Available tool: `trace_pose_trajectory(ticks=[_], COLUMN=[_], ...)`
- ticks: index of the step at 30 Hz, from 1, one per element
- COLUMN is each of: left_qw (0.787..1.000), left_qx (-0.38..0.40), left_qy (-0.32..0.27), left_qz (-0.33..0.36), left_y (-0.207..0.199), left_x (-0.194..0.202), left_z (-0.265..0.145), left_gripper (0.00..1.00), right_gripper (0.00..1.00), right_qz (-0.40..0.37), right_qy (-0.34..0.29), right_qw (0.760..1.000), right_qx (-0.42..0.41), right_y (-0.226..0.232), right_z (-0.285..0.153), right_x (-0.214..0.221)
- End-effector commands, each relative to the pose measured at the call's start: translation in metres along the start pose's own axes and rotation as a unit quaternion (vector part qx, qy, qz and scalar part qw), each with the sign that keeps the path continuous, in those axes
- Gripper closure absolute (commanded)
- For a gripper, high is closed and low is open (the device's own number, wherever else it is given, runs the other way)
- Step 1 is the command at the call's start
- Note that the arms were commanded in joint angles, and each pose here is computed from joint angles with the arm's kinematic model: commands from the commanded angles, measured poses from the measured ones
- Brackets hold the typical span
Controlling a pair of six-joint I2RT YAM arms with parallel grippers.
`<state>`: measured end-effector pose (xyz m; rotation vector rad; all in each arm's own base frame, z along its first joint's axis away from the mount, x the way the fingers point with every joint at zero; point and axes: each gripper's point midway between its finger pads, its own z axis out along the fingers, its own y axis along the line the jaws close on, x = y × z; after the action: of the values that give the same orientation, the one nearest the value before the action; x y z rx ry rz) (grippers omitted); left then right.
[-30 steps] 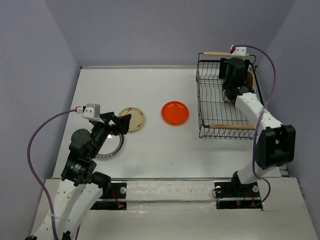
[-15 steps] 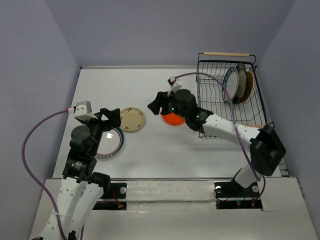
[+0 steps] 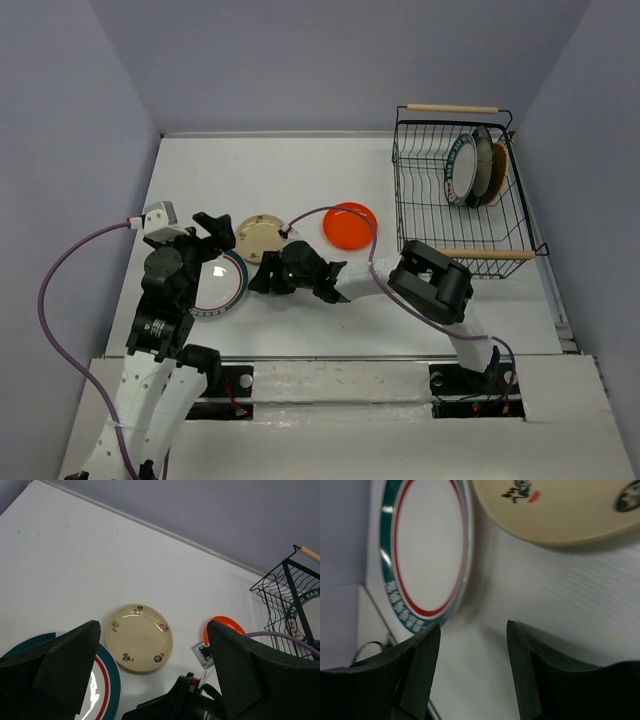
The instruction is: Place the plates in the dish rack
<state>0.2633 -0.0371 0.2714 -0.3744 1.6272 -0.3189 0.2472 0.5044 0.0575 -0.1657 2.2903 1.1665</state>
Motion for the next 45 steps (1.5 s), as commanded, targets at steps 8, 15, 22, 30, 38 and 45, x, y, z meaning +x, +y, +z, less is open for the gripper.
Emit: trace_pose_trajectory(ticks=[8, 15, 22, 30, 38, 45], left_qw=[0.999, 0.999, 0.999, 0.998, 0.996, 0.994], left_qx=[0.027, 0.032, 0.037, 0.055, 0.078, 0.102], left_qy=[-0.025, -0.025, -0.030, -0.036, -0.040, -0.036], left_qz=[-0.003, -0.002, 0.001, 0.012, 0.017, 0.019], left_y=[-0.013, -0.015, -0.016, -0.021, -0.029, -0.038], left_x=[-0.019, -0.019, -0.022, -0.026, -0.029, -0.026], left_z=[-0.002, -0.003, -0.005, -0.011, -0.019, -0.023], left_gripper=[0.01, 0.01, 0.01, 0.01, 0.01, 0.01], right_gripper=[0.47, 0.68, 0.93, 0.93, 0.93, 0.93], right_qz=[0.095, 0.144, 0.112, -0.029, -0.213, -0.231], right_qy=[0.014, 0.019, -0.024, -0.172, -0.360, -0.483], right_qw=[0.992, 0.987, 0.989, 0.984, 0.892, 0.741], right_qx=[-0.077, -0.074, -0.088, -0.033, 0.169, 0.405], right_y=[0.028, 0.014, 0.027, 0.038, 0.013, -0.051], right_z=[0.050, 0.066, 0.044, -0.030, -0.178, -0.373], right_x=[0.019, 0.031, 0.013, -0.061, -0.209, -0.336])
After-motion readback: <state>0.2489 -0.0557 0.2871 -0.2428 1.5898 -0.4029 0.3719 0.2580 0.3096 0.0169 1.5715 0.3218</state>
